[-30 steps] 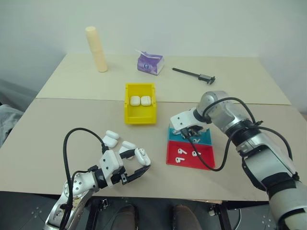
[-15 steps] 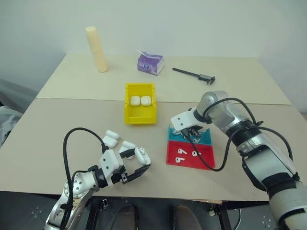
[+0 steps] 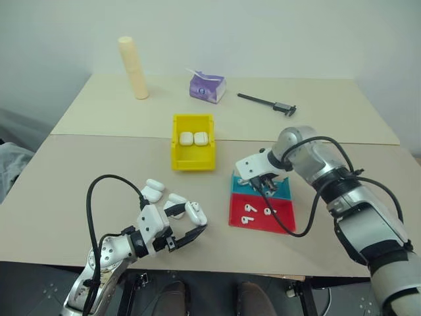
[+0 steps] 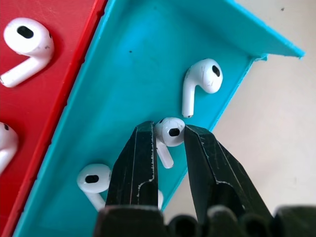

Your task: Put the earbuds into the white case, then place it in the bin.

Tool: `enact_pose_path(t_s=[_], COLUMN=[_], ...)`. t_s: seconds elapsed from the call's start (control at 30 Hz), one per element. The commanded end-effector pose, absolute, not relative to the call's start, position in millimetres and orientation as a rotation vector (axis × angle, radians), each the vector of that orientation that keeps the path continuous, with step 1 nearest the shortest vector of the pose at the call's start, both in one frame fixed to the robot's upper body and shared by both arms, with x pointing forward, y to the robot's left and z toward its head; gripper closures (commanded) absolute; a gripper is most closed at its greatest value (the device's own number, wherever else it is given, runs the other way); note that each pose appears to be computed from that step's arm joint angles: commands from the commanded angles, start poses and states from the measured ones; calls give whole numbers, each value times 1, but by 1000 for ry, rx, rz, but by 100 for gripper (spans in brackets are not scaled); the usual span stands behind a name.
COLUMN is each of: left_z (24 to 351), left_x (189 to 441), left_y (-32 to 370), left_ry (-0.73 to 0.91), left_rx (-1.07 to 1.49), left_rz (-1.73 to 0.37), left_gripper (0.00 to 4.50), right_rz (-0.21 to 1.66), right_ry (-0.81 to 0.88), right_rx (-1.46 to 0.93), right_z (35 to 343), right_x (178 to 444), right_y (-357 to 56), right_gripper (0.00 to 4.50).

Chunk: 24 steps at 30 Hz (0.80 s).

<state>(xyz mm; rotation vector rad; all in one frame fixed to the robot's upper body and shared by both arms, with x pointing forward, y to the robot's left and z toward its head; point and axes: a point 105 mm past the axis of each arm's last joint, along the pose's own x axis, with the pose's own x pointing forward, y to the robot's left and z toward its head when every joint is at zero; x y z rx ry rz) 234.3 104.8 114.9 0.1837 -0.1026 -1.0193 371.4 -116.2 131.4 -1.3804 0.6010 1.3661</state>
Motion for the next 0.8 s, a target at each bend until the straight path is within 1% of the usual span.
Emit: enact_pose_path(t_s=[0.03, 0.17, 0.27, 0.4, 0.5, 0.6, 0.67, 0.73, 0.8], left_z=[143, 165, 177, 198, 220, 232, 235, 238, 239], left_x=[235, 241, 244, 250, 250, 247, 245, 244, 244], left_y=[95, 85, 78, 65, 58, 54, 54, 55, 55], left_ry=[-210, -275, -312, -373, -421, -441, -442, -445, -443], left_rx=[162, 139, 124, 70, 15, 16, 30, 27, 24], left_rz=[-1060, -1120, -1172, -1248, -1307, -1369, -1403, -1415, -1423], left_gripper=[172, 172, 172, 172, 172, 172, 172, 172, 172], right_rz=[1297, 1220, 1180, 1161, 1196, 1233, 1270, 1304, 1328], right_ry=[476, 313, 203, 33, -46, -85, -140, -184, -186], right_rx=[-1257, -947, -743, -427, -194, 20, 134, 180, 194], right_z=[177, 237, 269, 308, 326, 335, 336, 333, 322], right_x=[367, 350, 331, 300, 275, 258, 249, 242, 235], right_y=[-118, -125, -133, -140, -140, -140, -141, -140, -134], right_gripper=[386, 386, 386, 386, 386, 386, 386, 386, 386])
